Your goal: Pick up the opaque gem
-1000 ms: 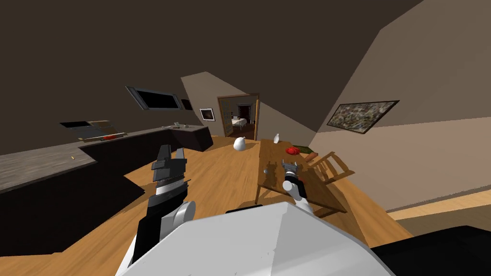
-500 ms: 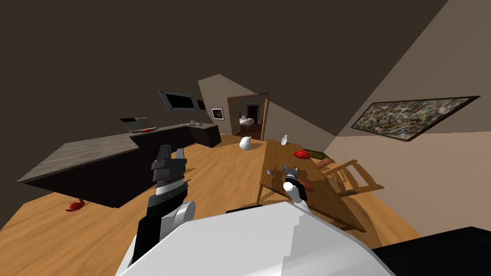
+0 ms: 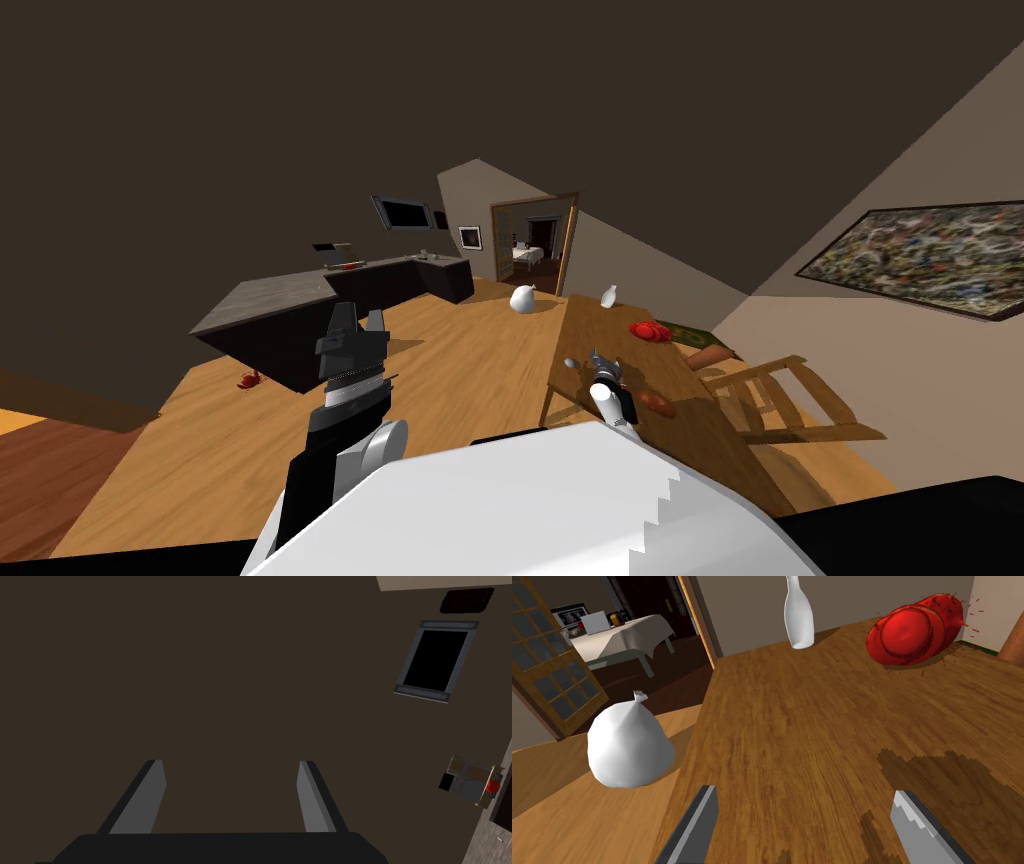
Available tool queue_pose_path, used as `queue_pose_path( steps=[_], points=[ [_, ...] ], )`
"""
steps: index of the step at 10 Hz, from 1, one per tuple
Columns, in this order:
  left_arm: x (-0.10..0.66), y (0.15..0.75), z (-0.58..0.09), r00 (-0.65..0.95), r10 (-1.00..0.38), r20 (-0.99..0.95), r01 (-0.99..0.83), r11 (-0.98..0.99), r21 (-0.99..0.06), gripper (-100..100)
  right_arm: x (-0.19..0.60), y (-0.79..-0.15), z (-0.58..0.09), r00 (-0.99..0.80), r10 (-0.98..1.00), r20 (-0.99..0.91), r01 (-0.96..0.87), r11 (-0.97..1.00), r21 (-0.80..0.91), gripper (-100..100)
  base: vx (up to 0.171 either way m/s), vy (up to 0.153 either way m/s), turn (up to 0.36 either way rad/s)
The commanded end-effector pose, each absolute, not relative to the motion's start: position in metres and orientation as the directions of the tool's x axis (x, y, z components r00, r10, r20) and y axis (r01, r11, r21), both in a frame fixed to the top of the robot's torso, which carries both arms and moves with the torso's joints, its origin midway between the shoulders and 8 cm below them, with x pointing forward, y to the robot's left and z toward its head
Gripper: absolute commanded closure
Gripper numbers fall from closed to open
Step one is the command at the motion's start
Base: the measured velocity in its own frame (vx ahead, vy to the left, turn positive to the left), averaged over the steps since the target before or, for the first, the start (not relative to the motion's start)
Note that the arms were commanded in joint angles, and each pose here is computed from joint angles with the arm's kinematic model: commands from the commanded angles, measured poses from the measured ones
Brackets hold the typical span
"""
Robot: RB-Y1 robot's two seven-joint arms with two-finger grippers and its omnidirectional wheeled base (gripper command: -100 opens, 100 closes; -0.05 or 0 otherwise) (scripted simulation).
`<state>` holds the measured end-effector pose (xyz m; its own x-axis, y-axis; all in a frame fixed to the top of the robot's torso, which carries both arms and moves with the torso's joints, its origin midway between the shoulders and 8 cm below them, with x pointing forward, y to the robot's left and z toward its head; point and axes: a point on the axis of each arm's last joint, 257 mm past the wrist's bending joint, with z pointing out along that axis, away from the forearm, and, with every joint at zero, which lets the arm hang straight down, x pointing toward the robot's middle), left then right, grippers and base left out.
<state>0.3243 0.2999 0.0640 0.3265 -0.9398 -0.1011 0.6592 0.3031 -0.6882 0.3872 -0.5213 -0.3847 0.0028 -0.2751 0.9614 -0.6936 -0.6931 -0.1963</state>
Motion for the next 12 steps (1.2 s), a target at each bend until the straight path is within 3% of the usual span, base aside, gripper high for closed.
queue_pose_path(
  steps=[1,12],
  points=[
    [0.324,0.3,0.064,0.327,-0.94,-0.101,0.659,0.303,-0.688,0,0.376,-0.516,-0.412,-0.014,-0.37,0.929,-0.717,-0.644,-0.267,-100,-0.044,-0.046,0.343],
    [0.324,0.3,0.064,0.327,-0.94,-0.101,0.659,0.303,-0.688,0,0.335,-0.466,-0.506,-0.072,-0.653,0.754,-0.79,-0.424,-0.443,-100,0.006,-0.036,0.199]
  ],
)
